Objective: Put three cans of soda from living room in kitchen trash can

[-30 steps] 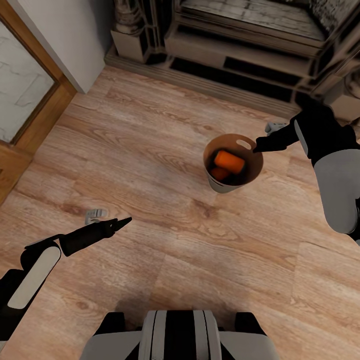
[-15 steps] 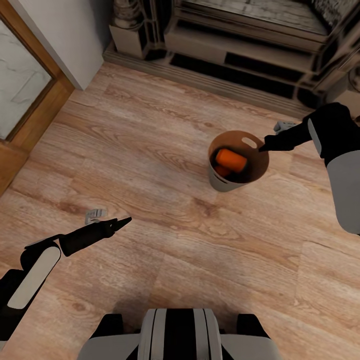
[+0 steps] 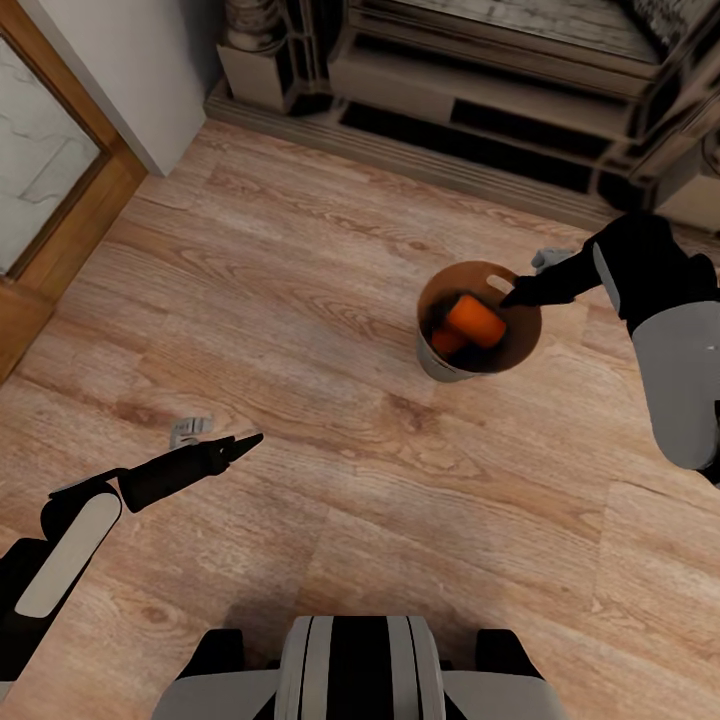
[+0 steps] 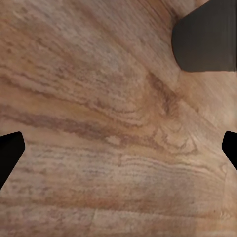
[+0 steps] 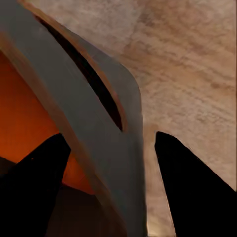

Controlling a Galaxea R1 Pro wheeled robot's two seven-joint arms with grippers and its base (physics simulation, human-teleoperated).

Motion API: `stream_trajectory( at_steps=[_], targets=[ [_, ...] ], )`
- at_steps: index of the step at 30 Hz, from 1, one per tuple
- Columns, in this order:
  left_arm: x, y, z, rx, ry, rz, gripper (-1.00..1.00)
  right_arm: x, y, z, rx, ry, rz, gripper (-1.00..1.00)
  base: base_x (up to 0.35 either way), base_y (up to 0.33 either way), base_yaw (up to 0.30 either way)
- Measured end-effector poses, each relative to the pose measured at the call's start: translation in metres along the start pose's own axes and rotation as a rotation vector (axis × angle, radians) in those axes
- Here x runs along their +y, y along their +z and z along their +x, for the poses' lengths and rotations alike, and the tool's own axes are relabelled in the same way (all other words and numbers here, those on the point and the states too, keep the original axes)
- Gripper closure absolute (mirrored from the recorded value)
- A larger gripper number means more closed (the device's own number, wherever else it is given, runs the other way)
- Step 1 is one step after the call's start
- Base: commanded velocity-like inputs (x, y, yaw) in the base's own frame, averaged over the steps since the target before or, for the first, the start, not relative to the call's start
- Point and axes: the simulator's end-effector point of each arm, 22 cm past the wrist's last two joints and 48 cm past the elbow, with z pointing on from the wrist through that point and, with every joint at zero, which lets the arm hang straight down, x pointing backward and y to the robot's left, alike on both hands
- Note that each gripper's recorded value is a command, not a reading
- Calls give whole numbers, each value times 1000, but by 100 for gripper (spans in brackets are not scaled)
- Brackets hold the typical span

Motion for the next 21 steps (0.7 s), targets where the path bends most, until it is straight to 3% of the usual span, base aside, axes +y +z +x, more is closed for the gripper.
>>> stream_trajectory(
  at_steps=[21],
  targets=[
    [0, 0, 1, 3, -1, 0, -100, 0, 3, 5, 4, 10, -7, -100, 0, 0, 0]
  ],
)
